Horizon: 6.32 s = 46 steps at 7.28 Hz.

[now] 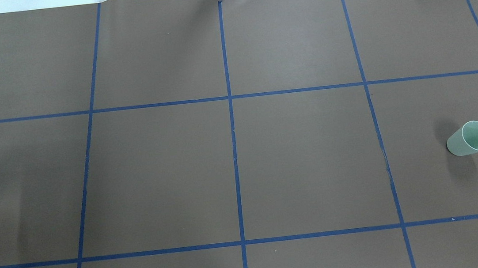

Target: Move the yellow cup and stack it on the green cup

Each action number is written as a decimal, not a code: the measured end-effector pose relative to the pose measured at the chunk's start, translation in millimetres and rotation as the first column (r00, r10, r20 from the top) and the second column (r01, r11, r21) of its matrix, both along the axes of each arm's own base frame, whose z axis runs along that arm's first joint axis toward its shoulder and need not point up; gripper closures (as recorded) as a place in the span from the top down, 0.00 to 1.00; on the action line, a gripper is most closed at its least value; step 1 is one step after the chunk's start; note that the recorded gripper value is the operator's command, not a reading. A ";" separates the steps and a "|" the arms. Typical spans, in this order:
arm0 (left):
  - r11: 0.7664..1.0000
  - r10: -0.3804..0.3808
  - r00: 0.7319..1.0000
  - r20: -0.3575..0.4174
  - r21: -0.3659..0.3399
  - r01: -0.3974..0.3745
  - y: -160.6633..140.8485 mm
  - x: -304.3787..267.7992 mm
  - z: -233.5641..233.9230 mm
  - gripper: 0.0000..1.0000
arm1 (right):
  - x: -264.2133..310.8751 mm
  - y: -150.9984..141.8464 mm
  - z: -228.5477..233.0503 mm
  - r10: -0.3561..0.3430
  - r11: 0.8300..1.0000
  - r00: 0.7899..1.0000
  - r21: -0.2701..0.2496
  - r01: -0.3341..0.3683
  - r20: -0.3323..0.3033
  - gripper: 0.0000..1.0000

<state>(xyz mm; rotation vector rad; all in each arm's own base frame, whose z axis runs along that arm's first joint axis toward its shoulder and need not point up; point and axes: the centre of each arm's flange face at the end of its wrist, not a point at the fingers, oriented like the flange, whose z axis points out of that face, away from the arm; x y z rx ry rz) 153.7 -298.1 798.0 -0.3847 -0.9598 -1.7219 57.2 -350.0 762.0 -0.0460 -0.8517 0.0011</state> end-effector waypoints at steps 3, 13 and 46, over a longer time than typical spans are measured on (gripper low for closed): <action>0.996 -0.082 0.996 0.033 -0.014 0.083 20.3 -8.9 24.0 1.00 | -0.1 -1.0 -1.8 0.000 1.000 1.000 0.004 0.000 0.000 1.00; 0.990 -0.112 0.987 0.115 -0.068 0.121 62.7 -15.2 94.9 0.06 | -0.1 -0.3 -1.4 0.000 1.000 1.000 0.003 0.000 0.002 1.00; -0.899 0.402 0.030 0.915 0.389 0.201 -254.8 21.7 -413.9 0.00 | -43.6 -144.8 -245.9 -0.075 0.768 0.997 0.640 0.040 0.027 1.00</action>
